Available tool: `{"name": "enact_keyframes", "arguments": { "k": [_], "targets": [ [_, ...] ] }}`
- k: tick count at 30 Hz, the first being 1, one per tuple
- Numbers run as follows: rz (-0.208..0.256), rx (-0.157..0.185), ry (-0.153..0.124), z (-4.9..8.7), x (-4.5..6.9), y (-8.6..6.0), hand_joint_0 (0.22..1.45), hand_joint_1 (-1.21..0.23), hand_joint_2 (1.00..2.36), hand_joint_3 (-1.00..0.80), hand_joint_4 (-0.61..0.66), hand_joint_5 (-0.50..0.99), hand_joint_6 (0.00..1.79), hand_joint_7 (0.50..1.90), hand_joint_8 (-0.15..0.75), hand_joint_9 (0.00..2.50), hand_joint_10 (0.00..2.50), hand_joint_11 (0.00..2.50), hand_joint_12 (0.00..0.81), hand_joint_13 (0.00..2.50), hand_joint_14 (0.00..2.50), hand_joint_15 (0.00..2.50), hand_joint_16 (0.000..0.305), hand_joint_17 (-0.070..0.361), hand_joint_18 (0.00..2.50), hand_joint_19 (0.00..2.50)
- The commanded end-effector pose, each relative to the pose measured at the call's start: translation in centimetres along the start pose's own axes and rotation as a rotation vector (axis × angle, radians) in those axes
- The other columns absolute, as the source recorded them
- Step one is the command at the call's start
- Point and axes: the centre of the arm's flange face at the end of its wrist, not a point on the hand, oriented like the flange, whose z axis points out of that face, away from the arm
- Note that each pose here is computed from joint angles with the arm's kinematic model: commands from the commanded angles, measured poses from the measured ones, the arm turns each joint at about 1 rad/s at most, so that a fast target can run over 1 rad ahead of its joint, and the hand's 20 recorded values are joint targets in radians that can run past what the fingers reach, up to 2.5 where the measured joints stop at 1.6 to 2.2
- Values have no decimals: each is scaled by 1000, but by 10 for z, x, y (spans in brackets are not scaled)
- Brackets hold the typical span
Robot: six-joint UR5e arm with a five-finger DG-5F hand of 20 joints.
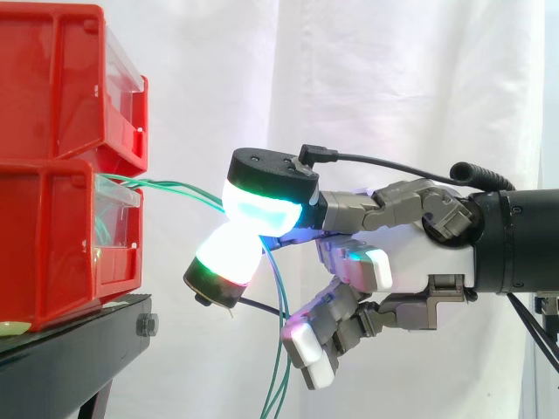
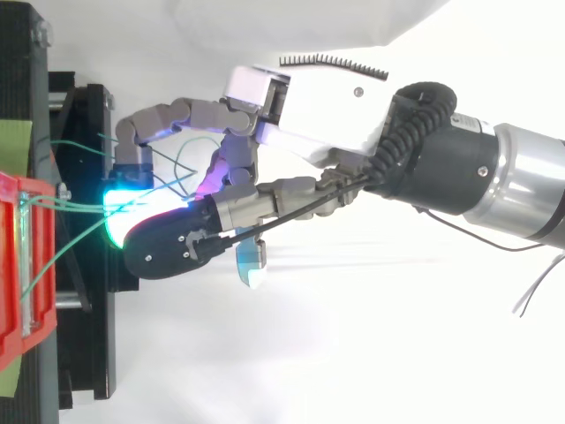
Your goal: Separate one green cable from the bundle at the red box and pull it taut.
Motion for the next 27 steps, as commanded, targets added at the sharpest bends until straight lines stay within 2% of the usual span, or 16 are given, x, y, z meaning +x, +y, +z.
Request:
{"name": "enact_keyframes", "arguments": {
  "k": [1,7,13,19,21,23,24,25,26,27],
  "targets": [
    [0,6,-9,0,-1,0,801,-674,1011,-385,58,150,505,1270,142,1890,0,58,442,1243,16,521,51,114,1028,635],
    [-4,16,-8,-2,0,-1,800,-694,1015,-324,47,149,505,1277,211,1851,5,83,448,1241,14,566,53,120,1027,652],
    [-11,19,-15,-2,-1,-2,796,-701,1016,-293,54,146,505,1286,215,1828,3,85,454,1255,17,613,55,123,1038,671],
    [-68,10,-19,0,-1,1,796,-702,1015,-290,53,146,505,1280,217,1829,4,112,454,1256,16,628,55,124,1037,679],
    [-93,-1,-23,3,-2,9,794,-701,1016,-284,51,146,505,1282,217,1831,4,119,455,1255,16,631,55,124,1038,679],
    [-98,-4,-23,4,-2,11,794,-701,1016,-284,52,146,505,1282,217,1831,4,118,455,1255,14,632,55,124,1037,679],
    [-104,-12,-26,5,-2,16,792,-700,1016,-281,38,145,505,1288,222,1830,4,119,451,1256,14,632,55,124,1039,679],
    [-110,-11,-27,6,-2,17,778,-698,1015,-297,36,144,505,1292,215,1819,4,109,452,1258,16,634,56,126,1052,661],
    [-112,-11,-27,7,-2,18,733,-683,1009,-394,49,142,504,1285,213,1808,4,93,448,1261,17,624,58,130,1083,620],
    [-118,-8,-26,7,-2,19,644,-593,1000,-500,76,140,504,1291,218,1801,3,80,442,1261,15,634,60,135,1085,627]
  ]
}}
